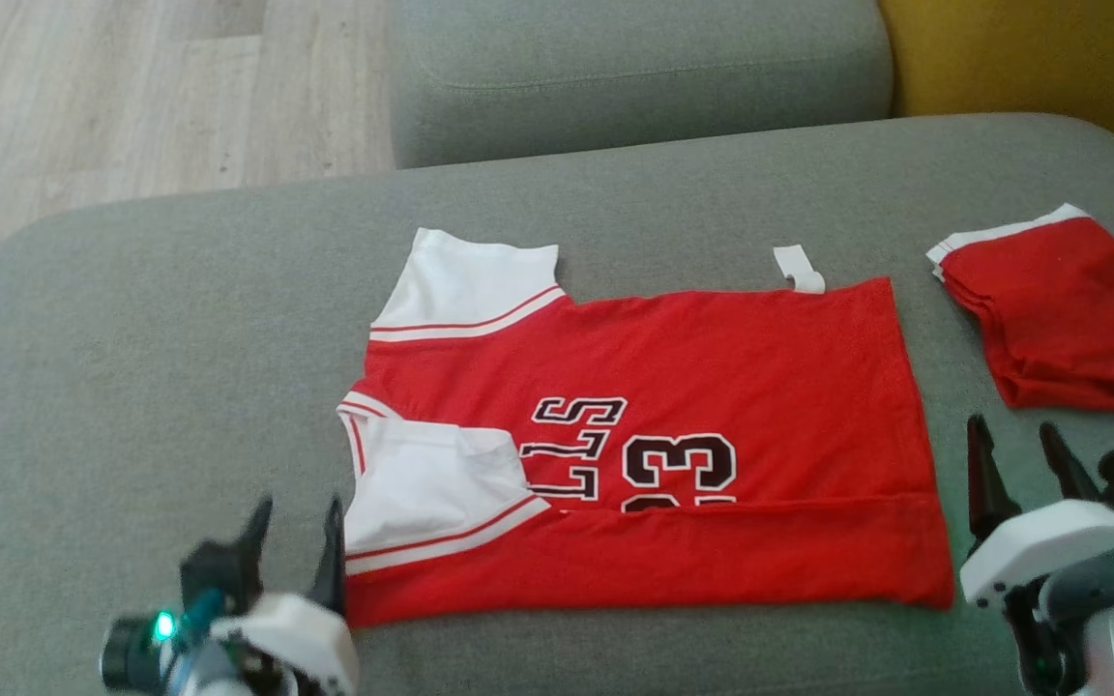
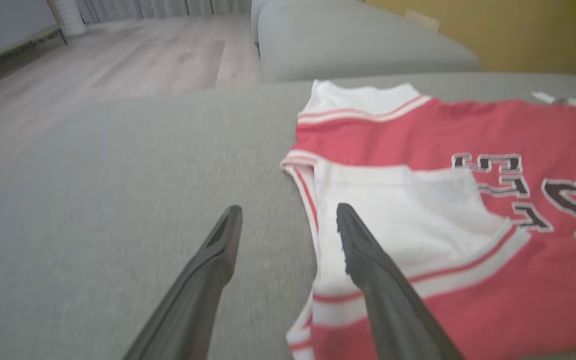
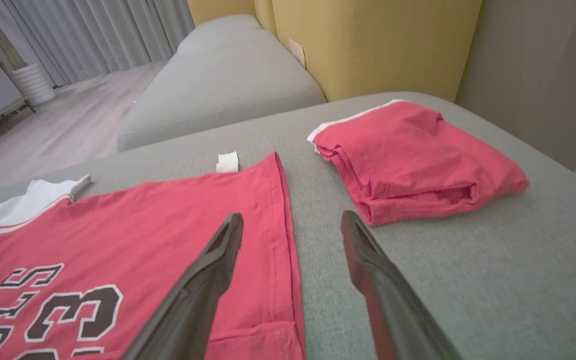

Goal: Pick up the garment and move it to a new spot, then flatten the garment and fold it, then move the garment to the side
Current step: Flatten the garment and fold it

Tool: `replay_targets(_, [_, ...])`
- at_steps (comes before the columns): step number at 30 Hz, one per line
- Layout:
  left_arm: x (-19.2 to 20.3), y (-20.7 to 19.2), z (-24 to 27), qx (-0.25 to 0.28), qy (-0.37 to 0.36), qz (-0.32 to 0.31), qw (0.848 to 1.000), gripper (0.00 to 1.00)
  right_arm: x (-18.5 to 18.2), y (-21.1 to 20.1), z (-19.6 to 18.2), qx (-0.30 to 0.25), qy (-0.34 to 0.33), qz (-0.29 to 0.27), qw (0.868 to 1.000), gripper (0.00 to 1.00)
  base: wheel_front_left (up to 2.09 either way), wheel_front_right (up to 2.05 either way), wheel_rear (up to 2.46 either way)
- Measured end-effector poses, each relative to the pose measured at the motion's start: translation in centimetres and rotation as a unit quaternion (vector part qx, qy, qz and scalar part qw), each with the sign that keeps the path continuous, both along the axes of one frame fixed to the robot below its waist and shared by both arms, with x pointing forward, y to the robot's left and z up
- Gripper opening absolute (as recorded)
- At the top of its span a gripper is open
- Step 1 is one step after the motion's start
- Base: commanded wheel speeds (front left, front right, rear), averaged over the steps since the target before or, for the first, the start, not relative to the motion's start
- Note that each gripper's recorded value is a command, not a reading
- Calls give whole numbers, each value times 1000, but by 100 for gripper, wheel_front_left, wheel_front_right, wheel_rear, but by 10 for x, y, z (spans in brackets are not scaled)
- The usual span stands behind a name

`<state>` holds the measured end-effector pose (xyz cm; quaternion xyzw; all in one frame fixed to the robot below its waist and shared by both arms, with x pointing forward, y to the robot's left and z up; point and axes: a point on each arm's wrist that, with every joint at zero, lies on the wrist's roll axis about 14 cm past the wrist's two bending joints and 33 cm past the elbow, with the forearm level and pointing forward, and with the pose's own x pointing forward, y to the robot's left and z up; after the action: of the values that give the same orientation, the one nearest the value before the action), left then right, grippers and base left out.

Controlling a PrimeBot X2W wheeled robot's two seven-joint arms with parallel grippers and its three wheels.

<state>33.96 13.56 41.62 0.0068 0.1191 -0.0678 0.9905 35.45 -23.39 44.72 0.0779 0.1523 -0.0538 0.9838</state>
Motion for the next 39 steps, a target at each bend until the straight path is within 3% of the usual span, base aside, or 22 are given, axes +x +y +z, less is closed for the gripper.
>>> replay_targets(6, [43, -9, 54, -20, -89, -9, 996, 100, 13, 4, 28, -8, -53, 7, 999, 100, 0, 0, 0])
replay_targets(11, [84, -25, 82, -30, -116, -59, 991, 100, 40, 13, 50, -18, -83, 26, 996, 100, 0, 0, 0])
replay_targets(14, [119, -36, 91, -33, -96, -99, 990, 100, 63, 15, 65, -34, -101, 40, 993, 100, 0, 0, 0])
replay_targets(17, [157, -42, 93, 9, -67, -141, 988, 100, 86, 18, 73, -50, -111, 56, 991, 100, 0, 0, 0])
replay_targets(19, [182, -42, 92, 10, -39, -145, 989, 100, 99, 21, 75, -59, -113, 66, 990, 100, 0, 0, 0])
replay_targets(28, [249, -49, 29, 89, 114, -206, 968, 100, 146, 23, 54, -91, -93, 97, 987, 100, 0, 0, 0])
replay_targets(39, [258, -67, -37, 103, 195, -239, 946, 100, 150, 10, 28, -100, -66, 90, 989, 100, 0, 0, 0])
